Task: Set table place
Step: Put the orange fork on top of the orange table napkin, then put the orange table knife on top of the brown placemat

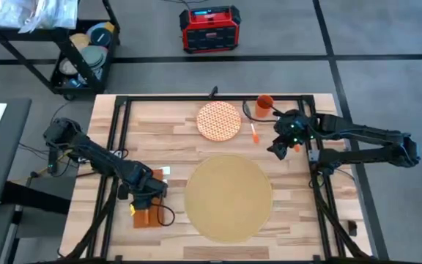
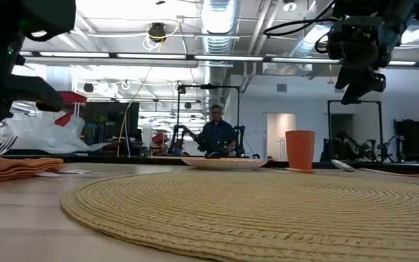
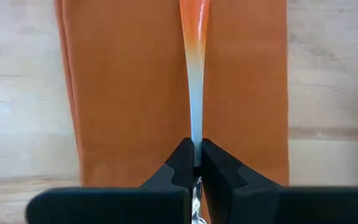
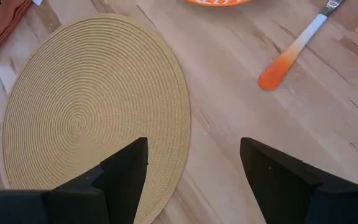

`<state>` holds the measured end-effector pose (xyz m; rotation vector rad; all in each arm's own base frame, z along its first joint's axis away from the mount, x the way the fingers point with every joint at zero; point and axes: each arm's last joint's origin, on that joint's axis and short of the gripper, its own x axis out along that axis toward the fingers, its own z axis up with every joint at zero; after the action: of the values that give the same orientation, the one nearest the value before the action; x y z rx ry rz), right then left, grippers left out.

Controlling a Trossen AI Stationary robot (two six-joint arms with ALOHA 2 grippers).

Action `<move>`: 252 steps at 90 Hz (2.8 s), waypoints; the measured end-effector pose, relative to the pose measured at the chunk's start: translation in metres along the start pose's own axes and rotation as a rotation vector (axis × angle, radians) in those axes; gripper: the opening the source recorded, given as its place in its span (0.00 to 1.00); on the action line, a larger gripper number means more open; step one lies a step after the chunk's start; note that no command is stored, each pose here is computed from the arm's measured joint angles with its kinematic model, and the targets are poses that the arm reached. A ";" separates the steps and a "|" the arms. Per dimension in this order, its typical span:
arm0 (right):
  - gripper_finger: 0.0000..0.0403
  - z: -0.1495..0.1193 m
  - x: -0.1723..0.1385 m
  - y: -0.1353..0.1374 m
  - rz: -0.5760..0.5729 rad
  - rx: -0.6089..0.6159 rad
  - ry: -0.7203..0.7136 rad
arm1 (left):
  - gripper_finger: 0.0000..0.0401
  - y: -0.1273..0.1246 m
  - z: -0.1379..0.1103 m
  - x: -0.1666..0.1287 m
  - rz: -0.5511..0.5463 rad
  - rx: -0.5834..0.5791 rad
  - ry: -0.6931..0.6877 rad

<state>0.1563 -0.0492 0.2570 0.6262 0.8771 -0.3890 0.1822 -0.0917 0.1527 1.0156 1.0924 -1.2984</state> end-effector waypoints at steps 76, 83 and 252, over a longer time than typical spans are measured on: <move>0.61 0.000 0.000 0.000 0.003 0.018 -0.001 | 0.09 0.004 -0.002 0.003 0.057 -0.112 0.000; 0.61 0.000 0.000 0.000 0.006 0.018 0.000 | 0.09 0.003 -0.003 0.003 0.044 -0.115 0.007; 0.61 0.049 0.061 -0.080 -0.362 0.347 -0.037 | 0.06 0.100 -0.180 -0.179 1.330 -2.213 -0.905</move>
<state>0.1759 -0.1454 0.2037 0.7768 0.8957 -0.8901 0.2803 0.1246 0.2871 -0.6439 0.3045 0.7925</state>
